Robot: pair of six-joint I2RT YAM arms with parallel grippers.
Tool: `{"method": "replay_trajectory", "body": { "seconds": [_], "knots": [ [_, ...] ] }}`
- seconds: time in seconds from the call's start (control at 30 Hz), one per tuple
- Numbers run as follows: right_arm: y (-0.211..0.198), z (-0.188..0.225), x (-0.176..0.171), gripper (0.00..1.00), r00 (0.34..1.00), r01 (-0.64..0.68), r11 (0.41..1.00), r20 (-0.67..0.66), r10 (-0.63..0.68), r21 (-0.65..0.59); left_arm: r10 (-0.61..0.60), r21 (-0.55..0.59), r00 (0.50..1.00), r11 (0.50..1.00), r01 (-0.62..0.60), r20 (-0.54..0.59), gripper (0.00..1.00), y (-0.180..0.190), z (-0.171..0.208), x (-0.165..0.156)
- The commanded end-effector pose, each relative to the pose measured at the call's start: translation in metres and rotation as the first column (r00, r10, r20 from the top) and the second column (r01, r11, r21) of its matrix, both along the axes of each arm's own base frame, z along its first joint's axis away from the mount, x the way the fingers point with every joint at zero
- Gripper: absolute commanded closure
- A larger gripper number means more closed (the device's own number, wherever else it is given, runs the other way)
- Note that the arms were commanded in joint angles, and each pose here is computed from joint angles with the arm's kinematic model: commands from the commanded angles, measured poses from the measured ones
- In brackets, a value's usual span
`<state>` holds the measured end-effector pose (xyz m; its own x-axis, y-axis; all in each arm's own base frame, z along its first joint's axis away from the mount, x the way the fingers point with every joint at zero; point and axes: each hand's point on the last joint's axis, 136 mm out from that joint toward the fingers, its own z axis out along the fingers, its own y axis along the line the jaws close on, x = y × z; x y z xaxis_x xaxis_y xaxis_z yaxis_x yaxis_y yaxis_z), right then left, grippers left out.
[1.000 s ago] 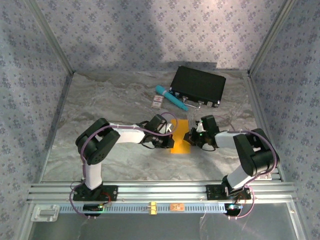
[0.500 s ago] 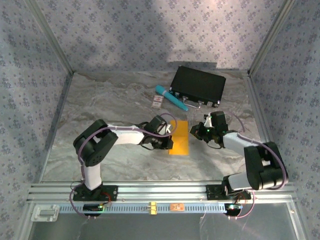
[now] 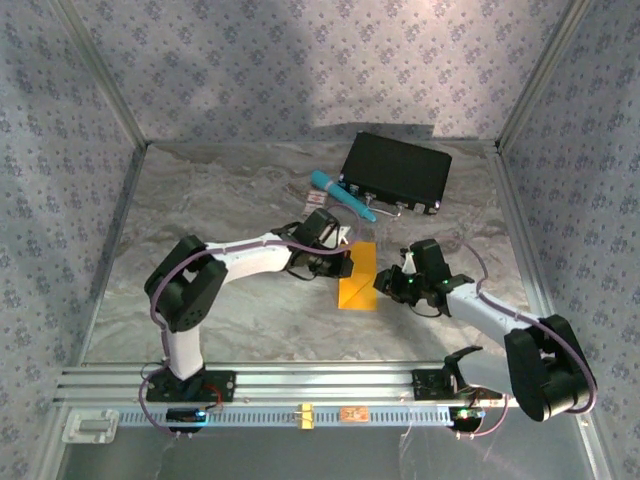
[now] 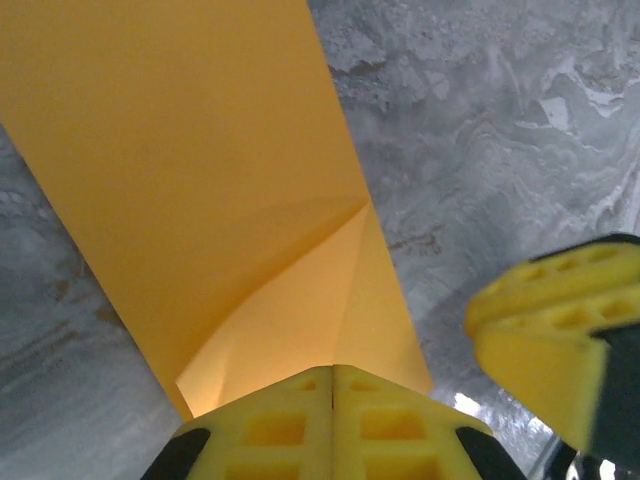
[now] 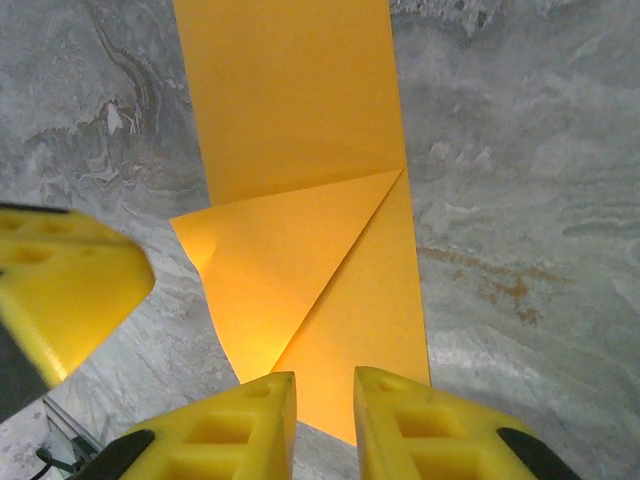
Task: Fold a paper plane with a square sheet of paper (pick it up from the middle)
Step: Fold the triangle a second time at the center of the table, then turn over the paper at the center of the table.
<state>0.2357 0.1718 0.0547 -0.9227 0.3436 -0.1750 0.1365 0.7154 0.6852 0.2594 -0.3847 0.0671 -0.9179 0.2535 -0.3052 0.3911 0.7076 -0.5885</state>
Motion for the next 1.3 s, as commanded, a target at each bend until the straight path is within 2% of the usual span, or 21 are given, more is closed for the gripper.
{"method": "replay_trajectory", "body": {
  "seconds": [0.0,0.23,0.43,0.63,0.8,1.07,1.27],
  "knots": [
    [-0.001,-0.006,-0.010,0.74,0.999,0.014,1.000,-0.042,-0.015,-0.017,-0.034,0.060,0.999,0.998,0.036,-0.030,0.95,0.006,-0.018,-0.002],
    [-0.001,-0.017,-0.023,0.65,0.993,0.030,0.999,-0.110,-0.034,-0.041,-0.034,0.143,0.998,0.989,0.041,-0.050,0.98,0.017,-0.047,-0.004],
    [0.008,-0.019,-0.028,0.63,0.991,0.005,0.999,-0.137,-0.010,-0.040,-0.025,0.166,0.996,0.985,0.039,-0.087,0.99,0.028,-0.066,-0.015],
    [0.011,-0.030,-0.031,0.63,0.984,-0.011,0.997,-0.178,-0.003,-0.077,-0.014,0.160,0.995,0.987,0.029,-0.096,0.99,0.031,-0.066,-0.019],
    [0.010,-0.032,-0.028,0.60,0.987,-0.006,0.994,-0.160,-0.011,-0.105,-0.011,0.153,0.996,0.988,0.025,-0.090,0.99,0.030,-0.062,-0.019],
    [0.026,-0.014,-0.005,0.49,0.999,-0.009,1.000,-0.052,0.009,0.004,-0.010,0.150,0.995,0.988,0.024,-0.096,1.00,0.029,-0.063,-0.020],
    [0.031,-0.003,0.016,0.48,1.000,-0.031,0.998,-0.004,0.031,0.056,-0.013,0.145,0.995,0.989,0.028,-0.101,1.00,0.026,-0.062,-0.021]
  ]
}}
